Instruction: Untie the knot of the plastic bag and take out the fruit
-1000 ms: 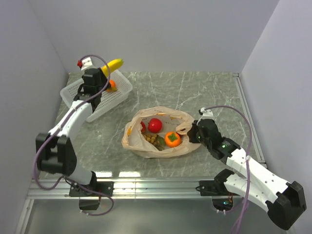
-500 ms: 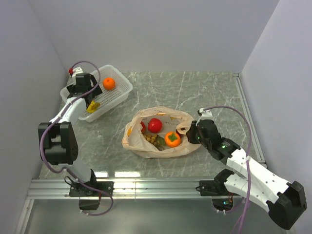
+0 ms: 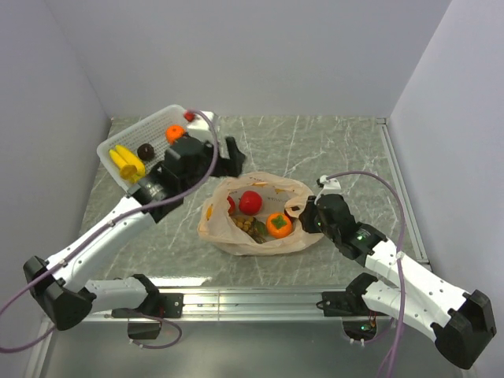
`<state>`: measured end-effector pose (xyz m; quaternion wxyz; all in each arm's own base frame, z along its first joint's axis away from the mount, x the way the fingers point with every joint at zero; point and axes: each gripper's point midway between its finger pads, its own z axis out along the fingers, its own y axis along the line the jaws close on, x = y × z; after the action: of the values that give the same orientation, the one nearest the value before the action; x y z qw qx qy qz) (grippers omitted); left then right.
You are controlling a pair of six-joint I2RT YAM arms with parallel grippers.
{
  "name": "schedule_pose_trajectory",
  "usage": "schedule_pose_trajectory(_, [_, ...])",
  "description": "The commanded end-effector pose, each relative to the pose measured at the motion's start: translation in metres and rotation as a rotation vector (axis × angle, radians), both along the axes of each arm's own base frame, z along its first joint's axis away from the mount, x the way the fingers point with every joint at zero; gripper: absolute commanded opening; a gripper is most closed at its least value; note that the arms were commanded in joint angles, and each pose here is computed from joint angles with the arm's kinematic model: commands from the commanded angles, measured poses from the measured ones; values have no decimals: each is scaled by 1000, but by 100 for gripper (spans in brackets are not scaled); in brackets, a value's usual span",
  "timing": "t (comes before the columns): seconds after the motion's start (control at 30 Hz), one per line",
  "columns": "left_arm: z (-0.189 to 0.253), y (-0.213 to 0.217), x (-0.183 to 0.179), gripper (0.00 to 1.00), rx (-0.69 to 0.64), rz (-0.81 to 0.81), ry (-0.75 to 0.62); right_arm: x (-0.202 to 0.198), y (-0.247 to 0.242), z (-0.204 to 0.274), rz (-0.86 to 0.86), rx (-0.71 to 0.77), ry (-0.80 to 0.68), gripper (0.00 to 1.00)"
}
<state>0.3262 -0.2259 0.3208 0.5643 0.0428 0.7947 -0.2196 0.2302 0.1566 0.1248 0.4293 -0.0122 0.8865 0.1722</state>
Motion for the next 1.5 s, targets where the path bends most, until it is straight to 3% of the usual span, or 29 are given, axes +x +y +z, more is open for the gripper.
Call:
schedule_pose_trajectory(0.0, [-36,-47,-39,97,28,-130,99,7,6,9,-2,11,-33,22])
schedule_pose_trajectory(0.13, [-82,-105,-76,97,149,-250,162,6,7,6,1,8,-25,22])
schedule_pose_trajectory(0.3, [-139,-109,-56,96,320,-136,230,6,5,8,-4,3,-31,22])
schedule_pose_trajectory(0.6, [-196,-92,-15,98,502,33,190,4,7,9,5,10,-29,22])
schedule_pose_trajectory(0.77, [-212,-90,14,99,472,60,198,2,6,10,5,15,-35,22])
schedule_pose_trajectory(1.03, [-269,-94,31,97,516,37,251,0,4,7,1,15,-31,22])
schedule_pose_trajectory(1.13, [-279,-96,30,81,521,25,270,-1,2,7,-4,14,-32,22])
schedule_pose_trajectory(1.17, [-277,-97,26,68,507,11,274,-2,1,7,-6,14,-34,22])
schedule_pose_trajectory(1.27, [-266,-98,20,41,474,-20,258,-1,-1,8,-15,13,-46,22])
schedule_pose_trajectory(1.37, [-250,-97,11,26,449,-52,239,-1,-2,8,-18,6,-45,22])
schedule_pose_trajectory(1.47, [-228,-100,-5,20,412,-121,215,2,-6,9,-40,-8,-49,22])
